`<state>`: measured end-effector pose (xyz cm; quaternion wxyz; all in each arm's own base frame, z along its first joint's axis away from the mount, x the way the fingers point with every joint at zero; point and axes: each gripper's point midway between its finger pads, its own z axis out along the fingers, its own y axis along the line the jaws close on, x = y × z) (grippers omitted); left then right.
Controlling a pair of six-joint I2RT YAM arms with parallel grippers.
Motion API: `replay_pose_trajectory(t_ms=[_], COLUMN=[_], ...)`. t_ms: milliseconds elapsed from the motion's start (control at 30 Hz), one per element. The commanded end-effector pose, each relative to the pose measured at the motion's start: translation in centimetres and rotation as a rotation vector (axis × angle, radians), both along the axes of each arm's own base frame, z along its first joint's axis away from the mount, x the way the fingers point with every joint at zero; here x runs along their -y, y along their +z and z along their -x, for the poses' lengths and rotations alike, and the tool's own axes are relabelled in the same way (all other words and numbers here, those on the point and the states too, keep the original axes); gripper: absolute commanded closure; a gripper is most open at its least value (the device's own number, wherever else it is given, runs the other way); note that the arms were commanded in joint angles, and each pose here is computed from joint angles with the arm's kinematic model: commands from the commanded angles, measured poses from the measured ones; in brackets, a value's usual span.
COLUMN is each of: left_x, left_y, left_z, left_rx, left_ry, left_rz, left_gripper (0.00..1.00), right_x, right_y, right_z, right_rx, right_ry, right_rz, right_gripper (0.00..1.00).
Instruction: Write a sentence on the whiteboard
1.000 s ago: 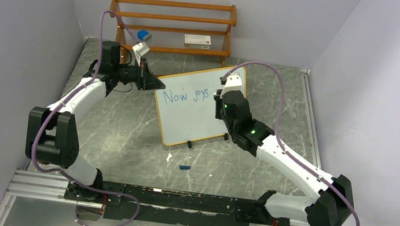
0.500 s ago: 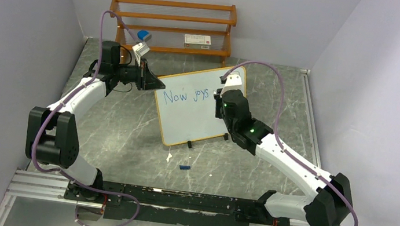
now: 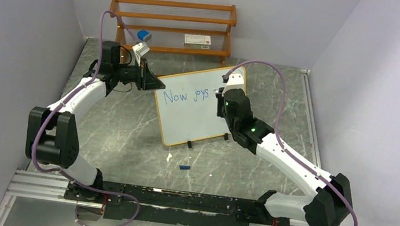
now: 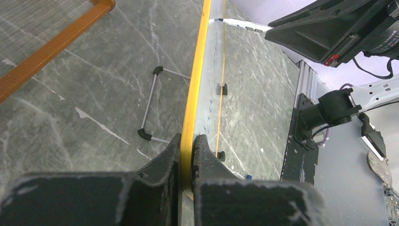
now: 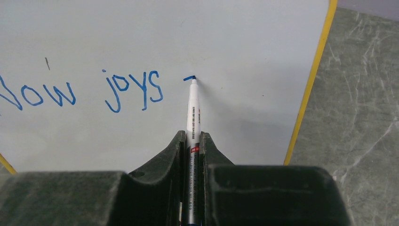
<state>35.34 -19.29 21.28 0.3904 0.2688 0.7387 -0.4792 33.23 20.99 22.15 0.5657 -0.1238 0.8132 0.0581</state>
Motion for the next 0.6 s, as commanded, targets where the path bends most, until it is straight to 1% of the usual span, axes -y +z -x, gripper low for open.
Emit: replay_pose_trajectory(t_ms=[0,167,567], left_x=[-0.4,-0.4,-0.4], left_y=[-6.5,-6.6,-6.6], left_z=[0.2,0.1,0.1], left_rx=[-0.058,-0.059,-0.060], left_ry=[0.039,0.040,0.041], left_rz=[-0.171,-0.173,-0.174], left_gripper=[0.95,0.95,0.95], right_x=[1.2,1.4,0.7], right_y=[-0.2,0.0,1.1], right_z=[-0.6,-0.6,0.1], right_rx=[0.012,0.014,0.019], right_ry=[-0.044,-0.046,0.016], right_rz=[0.013,0.006,-0.022], right_gripper=[1.00,1.00,1.00])
